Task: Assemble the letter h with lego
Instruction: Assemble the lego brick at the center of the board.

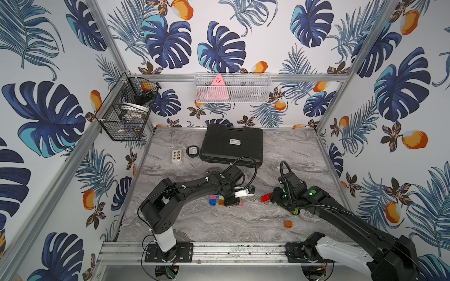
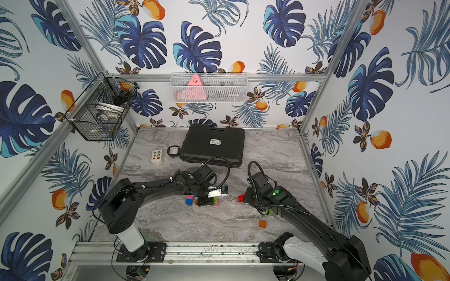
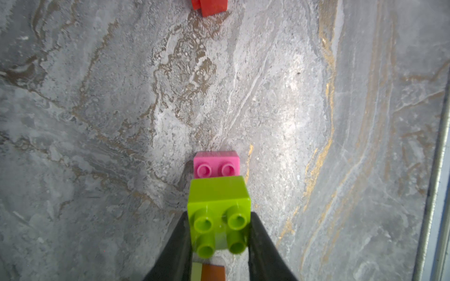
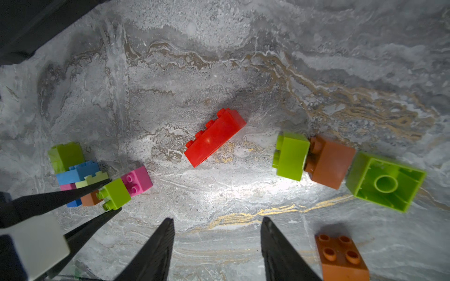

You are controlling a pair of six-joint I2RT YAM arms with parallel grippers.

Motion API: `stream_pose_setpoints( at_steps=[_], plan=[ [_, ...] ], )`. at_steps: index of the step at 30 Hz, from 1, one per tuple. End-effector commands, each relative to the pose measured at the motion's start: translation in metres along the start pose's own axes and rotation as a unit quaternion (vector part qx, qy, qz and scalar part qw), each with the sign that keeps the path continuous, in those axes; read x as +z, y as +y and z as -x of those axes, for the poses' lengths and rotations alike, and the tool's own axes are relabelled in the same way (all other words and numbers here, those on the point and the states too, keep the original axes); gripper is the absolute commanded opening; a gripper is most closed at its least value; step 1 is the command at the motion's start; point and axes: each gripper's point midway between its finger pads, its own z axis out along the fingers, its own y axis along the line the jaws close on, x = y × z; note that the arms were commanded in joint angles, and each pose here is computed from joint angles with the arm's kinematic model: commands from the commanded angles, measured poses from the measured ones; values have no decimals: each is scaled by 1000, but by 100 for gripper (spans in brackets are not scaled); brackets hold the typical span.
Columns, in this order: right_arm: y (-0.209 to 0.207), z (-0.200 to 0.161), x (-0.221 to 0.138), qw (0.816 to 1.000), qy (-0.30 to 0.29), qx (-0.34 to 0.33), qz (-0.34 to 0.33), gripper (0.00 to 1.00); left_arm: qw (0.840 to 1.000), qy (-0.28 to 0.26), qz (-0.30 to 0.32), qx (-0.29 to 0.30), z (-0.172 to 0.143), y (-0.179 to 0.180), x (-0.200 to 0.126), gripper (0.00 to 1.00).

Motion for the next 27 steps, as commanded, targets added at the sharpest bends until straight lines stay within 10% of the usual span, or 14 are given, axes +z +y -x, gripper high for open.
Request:
stream_pose_setpoints(
  at_steps=[1, 27],
  plan=[
    [-3, 1, -1, 1000, -2, -6, -8, 59, 1000, 3, 11, 1, 3, 3, 0, 28],
    [3, -5, 11, 1000, 24, -8, 3, 59, 997, 19, -7, 77, 10, -1, 7, 29]
  ],
)
